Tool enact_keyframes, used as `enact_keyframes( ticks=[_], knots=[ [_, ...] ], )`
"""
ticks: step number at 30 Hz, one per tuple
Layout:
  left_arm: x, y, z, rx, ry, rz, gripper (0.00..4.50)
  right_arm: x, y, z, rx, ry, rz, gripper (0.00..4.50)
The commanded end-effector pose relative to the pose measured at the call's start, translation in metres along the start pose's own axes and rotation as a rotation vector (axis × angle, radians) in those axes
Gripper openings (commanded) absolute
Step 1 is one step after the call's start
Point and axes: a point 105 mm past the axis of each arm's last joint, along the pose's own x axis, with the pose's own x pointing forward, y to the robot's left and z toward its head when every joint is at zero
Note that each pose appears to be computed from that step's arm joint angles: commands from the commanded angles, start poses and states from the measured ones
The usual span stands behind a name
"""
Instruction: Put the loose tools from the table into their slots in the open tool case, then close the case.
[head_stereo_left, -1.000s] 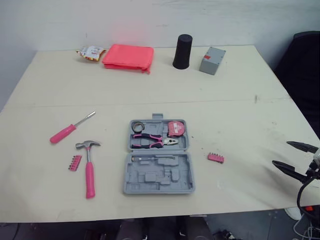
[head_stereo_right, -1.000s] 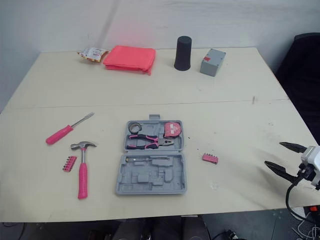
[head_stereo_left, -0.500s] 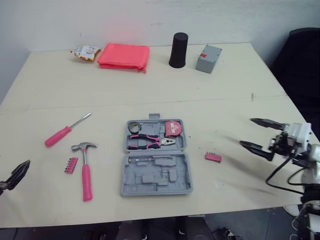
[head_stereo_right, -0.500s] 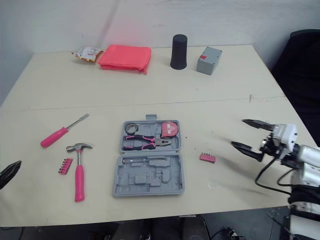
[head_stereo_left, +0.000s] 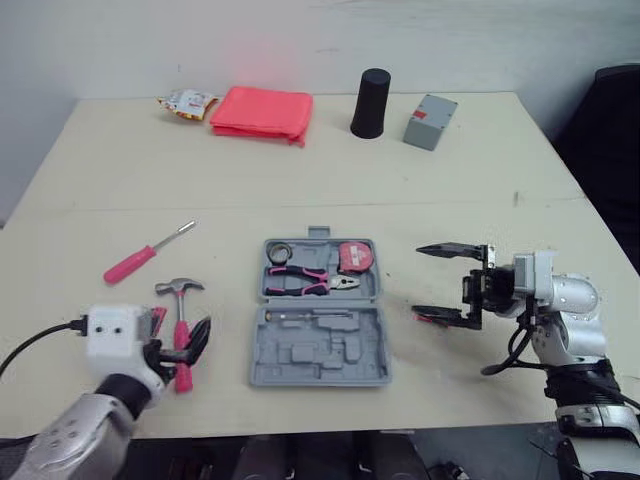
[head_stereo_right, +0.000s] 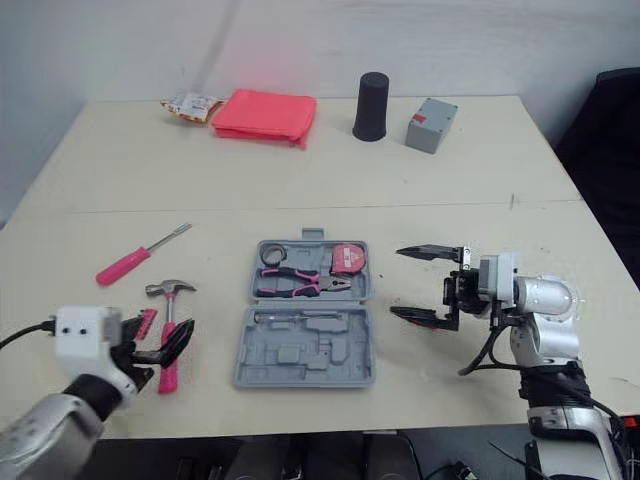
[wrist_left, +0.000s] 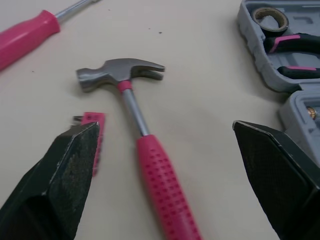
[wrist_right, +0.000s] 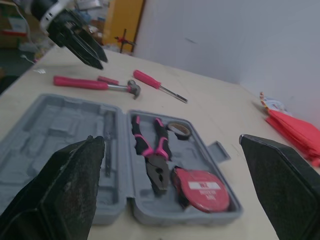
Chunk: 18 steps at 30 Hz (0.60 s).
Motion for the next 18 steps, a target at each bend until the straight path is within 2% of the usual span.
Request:
enact_keyframes(
  ticks=[1,4,8,11,14,15,16,17,18],
  knots=[
    [0.006,0.005,-0.013,-0.002,0.064,0.150,4.33,-0.001,0.009,0.008,0.004,-0.010,0.069,4.50],
    [0.009,0.010,-0.021,-0.042,0.103,0.182,4.33,0.003,0.012,0.010,0.026,-0.013,0.080,4.50],
    [0.012,0.010,-0.044,-0.098,0.216,0.173,4.33,0.007,0.014,0.008,0.039,-0.021,0.087,4.50],
    [0.018,0.006,-0.047,-0.103,0.224,0.162,3.57,0.010,0.016,0.008,0.051,-0.032,0.089,4.50],
    [0.023,0.001,-0.056,-0.049,0.269,0.145,2.18,0.015,0.021,0.011,0.061,-0.049,0.090,4.50],
    [0.022,0.004,-0.061,-0.050,0.284,0.158,1.82,0.016,0.022,0.013,0.060,-0.053,0.091,4.50],
    [0.021,0.005,-0.063,-0.080,0.286,0.164,1.82,0.017,0.024,0.015,0.057,-0.052,0.094,4.50],
    [0.021,0.007,-0.063,-0.092,0.274,0.176,1.26,0.019,0.025,0.017,0.051,-0.053,0.089,4.50],
    [0.021,0.008,-0.061,-0.102,0.262,0.184,0.99,0.019,0.025,0.019,0.046,-0.052,0.084,4.50]
  ],
)
